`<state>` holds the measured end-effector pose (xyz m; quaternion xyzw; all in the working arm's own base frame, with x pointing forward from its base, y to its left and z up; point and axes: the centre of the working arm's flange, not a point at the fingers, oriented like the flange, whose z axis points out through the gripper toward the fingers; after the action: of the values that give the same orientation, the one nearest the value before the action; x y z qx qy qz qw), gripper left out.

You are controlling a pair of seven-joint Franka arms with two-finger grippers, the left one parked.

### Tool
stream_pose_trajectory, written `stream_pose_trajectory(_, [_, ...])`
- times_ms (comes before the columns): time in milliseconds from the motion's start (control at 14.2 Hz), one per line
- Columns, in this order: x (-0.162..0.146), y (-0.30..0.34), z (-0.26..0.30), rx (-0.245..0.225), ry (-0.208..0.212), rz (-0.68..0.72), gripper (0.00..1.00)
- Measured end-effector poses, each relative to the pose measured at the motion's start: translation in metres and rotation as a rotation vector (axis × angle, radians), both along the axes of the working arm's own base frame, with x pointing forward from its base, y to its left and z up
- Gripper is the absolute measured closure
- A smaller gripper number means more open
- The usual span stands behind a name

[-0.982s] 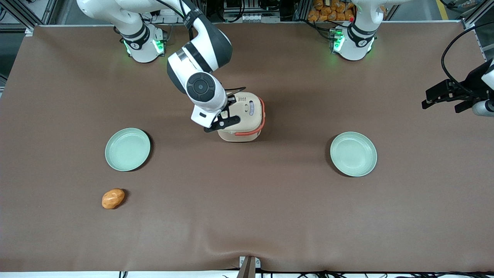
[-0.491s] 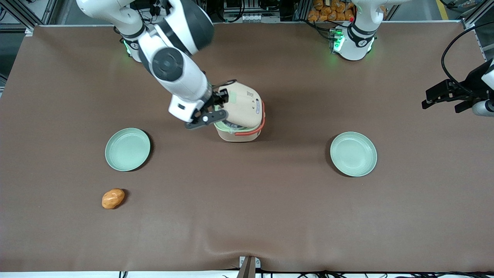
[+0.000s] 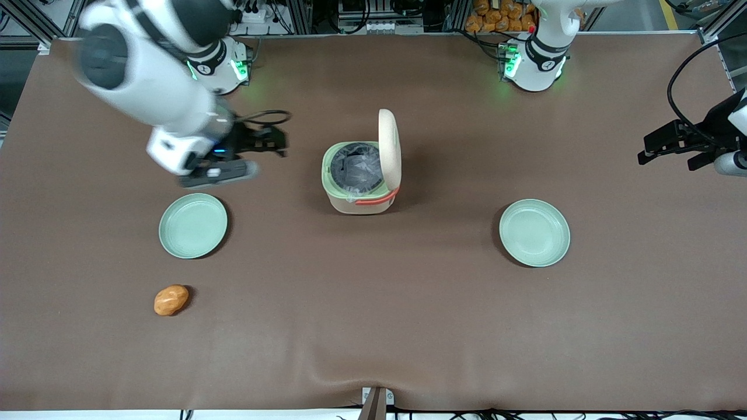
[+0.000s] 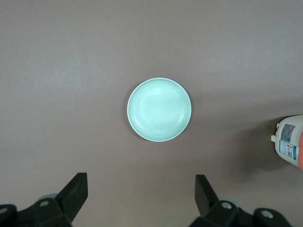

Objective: Press rice cooker button with right arm
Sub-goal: 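Lift the right gripper away as the lid springs open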

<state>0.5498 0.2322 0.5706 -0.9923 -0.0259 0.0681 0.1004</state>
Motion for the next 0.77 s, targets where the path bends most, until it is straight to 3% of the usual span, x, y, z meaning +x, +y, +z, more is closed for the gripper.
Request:
stream_pose_trajectory(211, [0.010, -0.090, 0.023, -0.030, 0.002, -0.112, 0.00])
stream_pose_trajectory(491, [0.009, -0.162, 0.038, -0.145, -0.033, -0.123, 0.00])
stream_pose_trajectory(772, [0.012, -0.212, 0.034, -0.158, -0.039, -0.064, 0.00])
